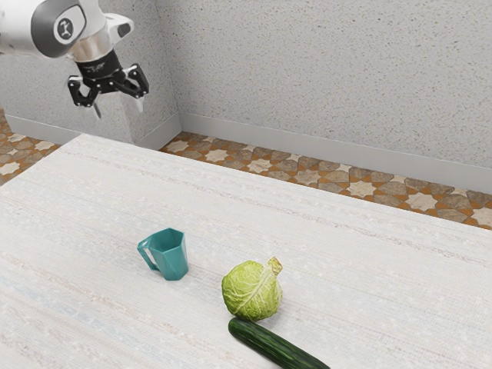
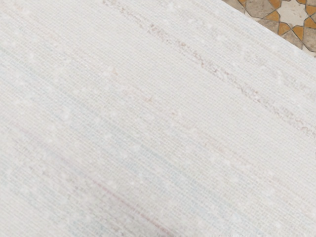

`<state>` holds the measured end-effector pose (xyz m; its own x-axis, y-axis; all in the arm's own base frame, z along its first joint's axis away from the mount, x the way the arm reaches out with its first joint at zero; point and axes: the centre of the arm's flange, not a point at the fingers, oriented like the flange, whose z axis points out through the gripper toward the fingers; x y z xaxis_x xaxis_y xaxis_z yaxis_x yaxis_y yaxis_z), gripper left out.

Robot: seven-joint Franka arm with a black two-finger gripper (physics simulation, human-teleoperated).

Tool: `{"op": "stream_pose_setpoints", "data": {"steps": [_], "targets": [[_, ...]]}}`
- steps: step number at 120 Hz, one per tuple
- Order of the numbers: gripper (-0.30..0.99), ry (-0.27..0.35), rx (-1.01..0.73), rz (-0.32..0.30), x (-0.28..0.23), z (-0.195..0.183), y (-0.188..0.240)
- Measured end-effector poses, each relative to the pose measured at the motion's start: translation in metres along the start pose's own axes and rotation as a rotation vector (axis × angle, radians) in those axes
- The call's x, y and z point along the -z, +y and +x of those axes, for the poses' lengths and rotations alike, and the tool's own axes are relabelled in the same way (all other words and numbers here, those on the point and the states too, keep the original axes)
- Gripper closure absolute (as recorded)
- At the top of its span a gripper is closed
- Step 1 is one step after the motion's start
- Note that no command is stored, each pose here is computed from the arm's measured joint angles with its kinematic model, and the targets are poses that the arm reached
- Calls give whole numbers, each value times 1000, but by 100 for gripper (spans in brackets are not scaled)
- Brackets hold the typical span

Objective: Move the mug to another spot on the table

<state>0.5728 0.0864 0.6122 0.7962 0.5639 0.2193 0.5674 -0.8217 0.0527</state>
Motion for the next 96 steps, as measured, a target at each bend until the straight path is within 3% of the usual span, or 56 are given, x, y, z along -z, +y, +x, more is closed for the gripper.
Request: {"op": "stream_pose_setpoints", "data": {"steps": [42,96], "targets": [[0,-18,-283,11,1,-18,34],[0,-25,-507,-6,4,-45,75]]}}
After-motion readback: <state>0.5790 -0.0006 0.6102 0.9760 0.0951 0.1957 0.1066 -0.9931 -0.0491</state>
